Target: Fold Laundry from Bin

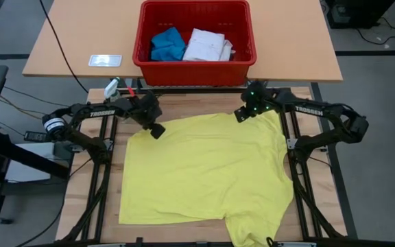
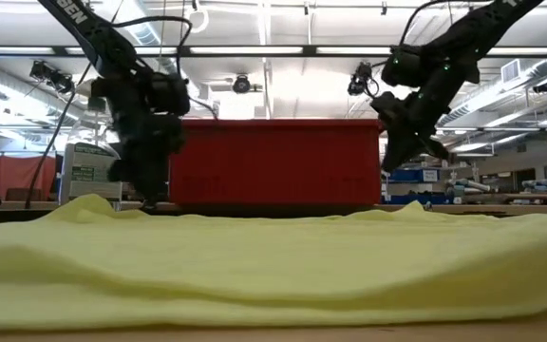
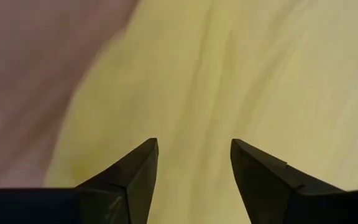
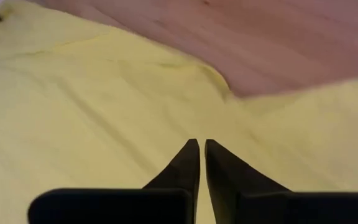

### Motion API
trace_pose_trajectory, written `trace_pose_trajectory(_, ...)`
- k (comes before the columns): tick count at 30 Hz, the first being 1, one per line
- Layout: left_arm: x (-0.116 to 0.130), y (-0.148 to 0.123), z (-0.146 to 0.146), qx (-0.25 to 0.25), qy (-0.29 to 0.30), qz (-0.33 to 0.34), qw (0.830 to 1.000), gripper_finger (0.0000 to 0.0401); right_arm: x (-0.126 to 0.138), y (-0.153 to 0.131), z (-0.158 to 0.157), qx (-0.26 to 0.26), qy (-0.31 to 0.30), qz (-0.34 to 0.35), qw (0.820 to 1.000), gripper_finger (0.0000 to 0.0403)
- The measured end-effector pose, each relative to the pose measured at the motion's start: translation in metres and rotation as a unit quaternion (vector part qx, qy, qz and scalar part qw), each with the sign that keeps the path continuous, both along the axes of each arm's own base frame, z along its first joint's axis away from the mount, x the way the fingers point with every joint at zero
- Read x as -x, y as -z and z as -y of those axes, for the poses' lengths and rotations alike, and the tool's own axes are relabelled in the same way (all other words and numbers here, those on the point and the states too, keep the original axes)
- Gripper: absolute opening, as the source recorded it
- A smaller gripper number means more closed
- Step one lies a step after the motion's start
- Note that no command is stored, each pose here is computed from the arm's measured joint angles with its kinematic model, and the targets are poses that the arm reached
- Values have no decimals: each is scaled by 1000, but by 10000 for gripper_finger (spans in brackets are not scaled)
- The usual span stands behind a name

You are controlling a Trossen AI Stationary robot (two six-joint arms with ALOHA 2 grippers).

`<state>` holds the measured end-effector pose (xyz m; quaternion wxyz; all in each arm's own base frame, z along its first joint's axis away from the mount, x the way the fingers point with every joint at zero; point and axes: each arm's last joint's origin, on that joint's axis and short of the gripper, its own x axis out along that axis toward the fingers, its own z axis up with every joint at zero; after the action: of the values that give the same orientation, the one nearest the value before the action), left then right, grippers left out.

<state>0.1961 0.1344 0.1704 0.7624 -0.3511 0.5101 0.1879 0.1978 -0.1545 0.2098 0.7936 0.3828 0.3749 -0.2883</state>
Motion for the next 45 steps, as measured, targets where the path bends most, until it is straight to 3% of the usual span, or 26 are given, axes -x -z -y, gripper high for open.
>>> trace_pose_trajectory(3, 8, 3, 8, 27, 17, -46, 998, 204, 7, 4, -2, -11, -3, -41, 999, 48)
trace_pose_trajectory(7, 11, 4, 11, 12, 43, -79, 996, 203, 14, 7, 0, 15, -3, -89, 996, 72)
trace_pose_trajectory(11, 11, 4, 11, 0, 48, -86, 995, 203, 17, 7, 4, 18, 15, -91, 996, 103)
trace_pose_trajectory(16, 9, 4, 15, -31, 109, -94, 989, 203, 19, 8, 3, 1, 13, -93, 996, 133)
trace_pose_trajectory(23, 8, 9, 22, -60, 159, -108, 980, 187, 21, 9, 1, -10, 14, -104, 994, 137)
trace_pose_trajectory(34, 14, 22, 26, -52, 131, -122, 982, 168, 21, 9, 2, -7, 25, -104, 994, 137)
trace_pose_trajectory(38, 14, 22, 26, -52, 132, -122, 982, 129, 21, 9, 2, -8, 28, -104, 994, 133)
trace_pose_trajectory(45, 14, 22, 27, -46, 132, -118, 983, 10, 22, 9, 1, -13, 31, -108, 994, 89)
